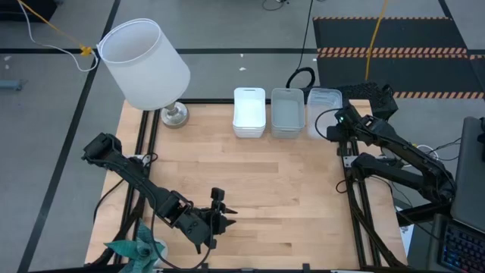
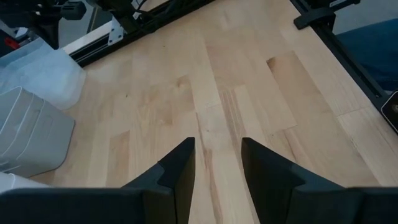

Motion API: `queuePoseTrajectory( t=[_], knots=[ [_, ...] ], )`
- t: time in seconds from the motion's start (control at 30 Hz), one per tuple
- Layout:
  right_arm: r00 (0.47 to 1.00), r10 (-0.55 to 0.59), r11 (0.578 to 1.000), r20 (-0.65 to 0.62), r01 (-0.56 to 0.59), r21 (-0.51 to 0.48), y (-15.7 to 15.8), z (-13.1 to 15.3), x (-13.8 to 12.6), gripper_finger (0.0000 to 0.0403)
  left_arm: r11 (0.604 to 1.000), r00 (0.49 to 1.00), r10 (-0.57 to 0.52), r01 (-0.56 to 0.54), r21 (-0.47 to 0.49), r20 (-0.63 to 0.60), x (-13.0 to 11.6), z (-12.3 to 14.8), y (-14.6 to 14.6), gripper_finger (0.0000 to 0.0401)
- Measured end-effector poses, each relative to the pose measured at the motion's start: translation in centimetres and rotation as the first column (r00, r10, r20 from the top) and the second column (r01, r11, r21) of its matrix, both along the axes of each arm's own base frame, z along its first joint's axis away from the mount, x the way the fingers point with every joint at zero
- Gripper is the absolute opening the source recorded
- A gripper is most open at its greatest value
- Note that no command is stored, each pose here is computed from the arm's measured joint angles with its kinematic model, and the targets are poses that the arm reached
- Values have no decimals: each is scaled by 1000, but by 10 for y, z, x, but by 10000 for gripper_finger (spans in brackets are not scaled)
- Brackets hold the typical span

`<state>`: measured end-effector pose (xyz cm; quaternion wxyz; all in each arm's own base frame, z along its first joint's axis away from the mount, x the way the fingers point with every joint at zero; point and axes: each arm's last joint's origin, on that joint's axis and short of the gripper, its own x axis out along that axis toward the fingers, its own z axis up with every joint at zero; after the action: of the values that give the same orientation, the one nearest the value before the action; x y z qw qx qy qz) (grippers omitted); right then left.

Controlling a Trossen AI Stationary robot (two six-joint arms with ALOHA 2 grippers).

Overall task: Stack baskets by color
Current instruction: Stack the bottom transparent bin on top of the top transparent bin, then return to Home Position

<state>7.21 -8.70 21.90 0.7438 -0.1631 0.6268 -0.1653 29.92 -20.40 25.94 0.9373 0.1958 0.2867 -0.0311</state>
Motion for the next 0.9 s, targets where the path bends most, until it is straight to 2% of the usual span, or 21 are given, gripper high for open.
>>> queuePoseTrajectory(
  t=[0.27,0.4,0.47,0.53,0.63,0.7,0.8,0.9],
  knots=[
    [996,-14,1000,93,16,-19,7,21,5,0,1000,1000,8,-8,3,0,2,0,3,131],
    [970,-11,1000,243,7,21,14,43,13,0,1000,1000,28,-28,7,1,6,0,9,131],
    [931,22,996,364,-53,77,19,59,19,0,999,999,41,-42,19,5,9,2,15,131],
    [865,25,985,501,-107,135,25,75,25,0,998,998,65,-66,22,16,13,4,24,131],
    [755,-46,968,654,-127,216,30,94,33,0,995,995,99,-100,22,31,17,11,38,131],
    [715,-53,960,697,-155,232,35,98,38,0,992,991,129,-129,10,45,19,17,47,131],
    [680,-6,943,733,-240,230,45,95,45,0,984,982,179,-178,-21,60,18,23,57,131],
    [628,55,920,776,-334,205,55,87,53,0,974,972,226,-226,-12,72,14,28,62,131]
  ],
)
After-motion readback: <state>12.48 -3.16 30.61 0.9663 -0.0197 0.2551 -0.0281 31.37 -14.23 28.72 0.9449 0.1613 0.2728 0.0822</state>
